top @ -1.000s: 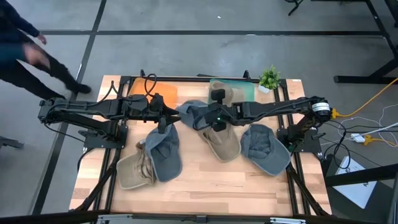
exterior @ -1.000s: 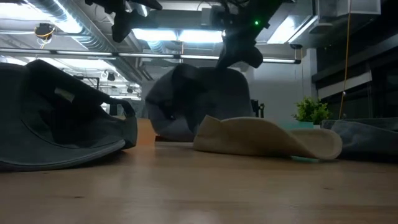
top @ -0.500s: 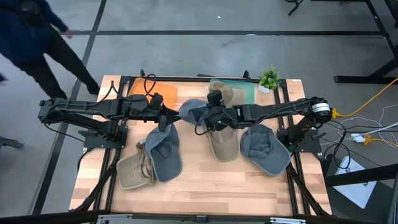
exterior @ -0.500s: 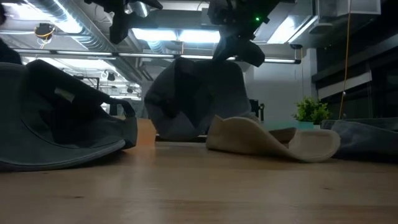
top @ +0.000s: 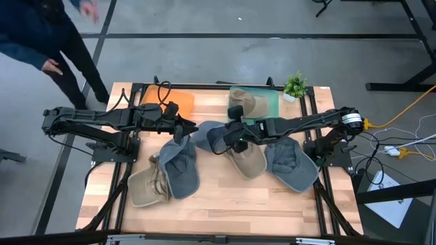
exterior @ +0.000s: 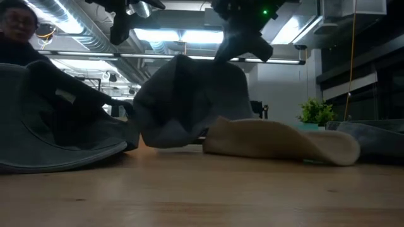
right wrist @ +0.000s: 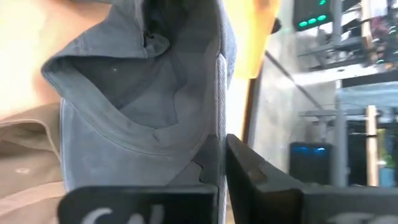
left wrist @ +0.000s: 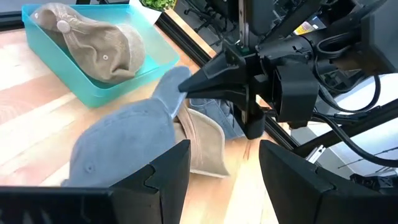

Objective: Pick & Place hat
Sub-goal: Put the middle gray cap into the orange bin

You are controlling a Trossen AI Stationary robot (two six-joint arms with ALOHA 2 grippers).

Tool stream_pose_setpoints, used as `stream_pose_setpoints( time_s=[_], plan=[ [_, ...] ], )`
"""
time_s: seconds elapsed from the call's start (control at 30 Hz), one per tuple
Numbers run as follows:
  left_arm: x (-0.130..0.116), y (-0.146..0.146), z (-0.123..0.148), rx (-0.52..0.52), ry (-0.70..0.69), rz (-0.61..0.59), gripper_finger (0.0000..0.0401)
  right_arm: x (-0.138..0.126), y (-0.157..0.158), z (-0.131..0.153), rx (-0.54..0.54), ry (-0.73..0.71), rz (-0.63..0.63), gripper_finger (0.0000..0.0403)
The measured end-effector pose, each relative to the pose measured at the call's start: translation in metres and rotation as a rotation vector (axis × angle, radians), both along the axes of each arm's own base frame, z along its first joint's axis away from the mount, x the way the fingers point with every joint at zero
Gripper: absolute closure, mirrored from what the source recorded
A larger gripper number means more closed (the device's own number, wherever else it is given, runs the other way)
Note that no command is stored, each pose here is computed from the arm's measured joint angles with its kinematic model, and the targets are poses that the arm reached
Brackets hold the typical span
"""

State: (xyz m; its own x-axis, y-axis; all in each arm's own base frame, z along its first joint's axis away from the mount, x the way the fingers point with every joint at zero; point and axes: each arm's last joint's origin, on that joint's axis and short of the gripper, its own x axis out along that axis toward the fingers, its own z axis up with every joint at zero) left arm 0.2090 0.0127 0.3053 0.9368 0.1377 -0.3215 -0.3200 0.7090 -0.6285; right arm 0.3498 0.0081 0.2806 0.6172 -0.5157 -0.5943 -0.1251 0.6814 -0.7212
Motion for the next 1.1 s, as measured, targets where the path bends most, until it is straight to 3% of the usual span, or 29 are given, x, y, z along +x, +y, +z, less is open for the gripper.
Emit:
stream_pose_setpoints(
  time_s=[0.27,0.5,0.7,0.9,1.1],
  plan=[
    [0.000,0.000,0.000,0.000,0.000,0.000,0.0217,-0.002,0.001,-0.002,0.100,-0.057,-0.089,0.0392],
    [0.000,0.000,0.000,0.001,0.001,0.002,0.0217,-0.003,-0.005,0.002,-0.110,-0.056,-0.203,0.0392],
    [0.000,0.000,0.000,-0.002,0.000,0.015,0.0217,-0.005,-0.005,0.002,-0.148,-0.071,-0.274,0.0391],
    [0.000,0.001,0.000,-0.010,-0.002,0.026,0.0217,-0.015,-0.003,-0.006,-0.072,-0.081,-0.382,0.0391],
    [0.000,0.001,0.000,-0.009,-0.001,0.026,0.0217,-0.023,0.008,-0.033,-0.022,-0.089,-0.412,0.0391]
  ],
)
